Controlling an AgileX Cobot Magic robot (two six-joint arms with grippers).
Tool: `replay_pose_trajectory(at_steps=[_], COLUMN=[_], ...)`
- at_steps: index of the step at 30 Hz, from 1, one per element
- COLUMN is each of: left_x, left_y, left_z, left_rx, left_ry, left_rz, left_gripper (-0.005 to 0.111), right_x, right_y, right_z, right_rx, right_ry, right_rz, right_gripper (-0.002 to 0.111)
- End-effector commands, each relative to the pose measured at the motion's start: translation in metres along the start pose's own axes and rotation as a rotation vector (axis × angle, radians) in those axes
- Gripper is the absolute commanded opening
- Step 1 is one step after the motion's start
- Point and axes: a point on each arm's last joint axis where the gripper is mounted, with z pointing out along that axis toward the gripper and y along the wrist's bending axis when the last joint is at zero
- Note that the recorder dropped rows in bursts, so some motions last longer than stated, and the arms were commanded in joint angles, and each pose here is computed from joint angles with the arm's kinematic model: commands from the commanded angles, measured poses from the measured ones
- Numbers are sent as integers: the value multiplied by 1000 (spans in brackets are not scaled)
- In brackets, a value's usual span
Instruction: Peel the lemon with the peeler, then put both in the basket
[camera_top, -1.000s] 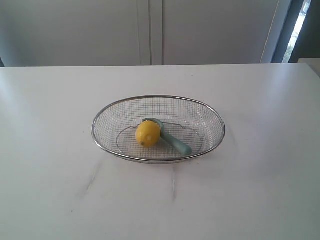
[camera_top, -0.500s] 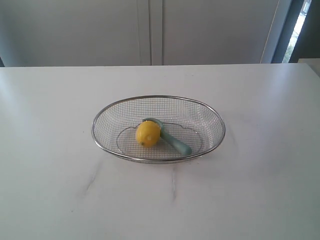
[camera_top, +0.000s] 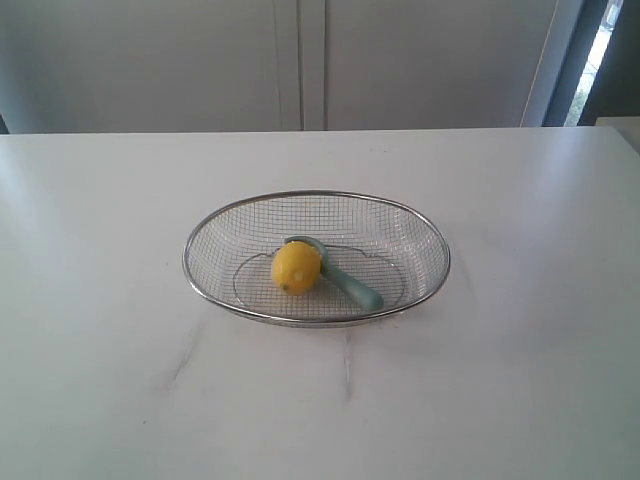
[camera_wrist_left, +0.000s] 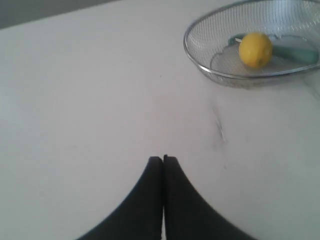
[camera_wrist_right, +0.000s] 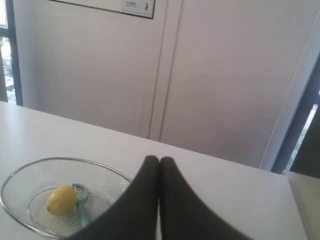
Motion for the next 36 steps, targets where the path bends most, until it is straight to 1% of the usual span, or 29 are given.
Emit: replay_pose_trajectory(at_steps=[1, 6, 11, 12, 14, 17, 21, 23, 27, 32, 36], left_x=[20, 58, 86, 84, 77, 71, 71, 71, 71, 71, 71], left_y=[1, 1, 0, 1, 4, 6, 6, 6, 6, 6, 6], left_z=[17, 43, 60, 60, 60, 60, 59, 59, 59, 59, 59], left_rx=[-33, -27, -34, -40, -68, -87, -90, -90, -90, -90, -91], left_ry=[-96, 12, 59, 38, -46, -107, -114, -114, -114, -114, -114], left_rz=[-21, -43, -57, -59, -54, -53, -53, -53, -53, -53, -51], left_gripper=[0, 0, 0, 0, 0, 0, 0, 0, 0, 0, 0], right_x=[9, 27, 51, 58, 69, 89, 113, 117, 131, 168, 183], right_y=[0, 0, 3, 3, 4, 6, 8, 7, 5, 6, 1], right_z=[5, 13, 13, 12, 12, 12, 15, 18, 24, 38, 49], right_rx=[8, 3, 1, 0, 0, -2, -5, 15, 38, 36, 100], right_ry=[24, 85, 113, 119, 127, 146, 181, 121, 72, 166, 36], right_rz=[8, 17, 21, 22, 24, 27, 32, 37, 41, 57, 55], right_gripper=[0, 0, 0, 0, 0, 0, 0, 0, 0, 0, 0])
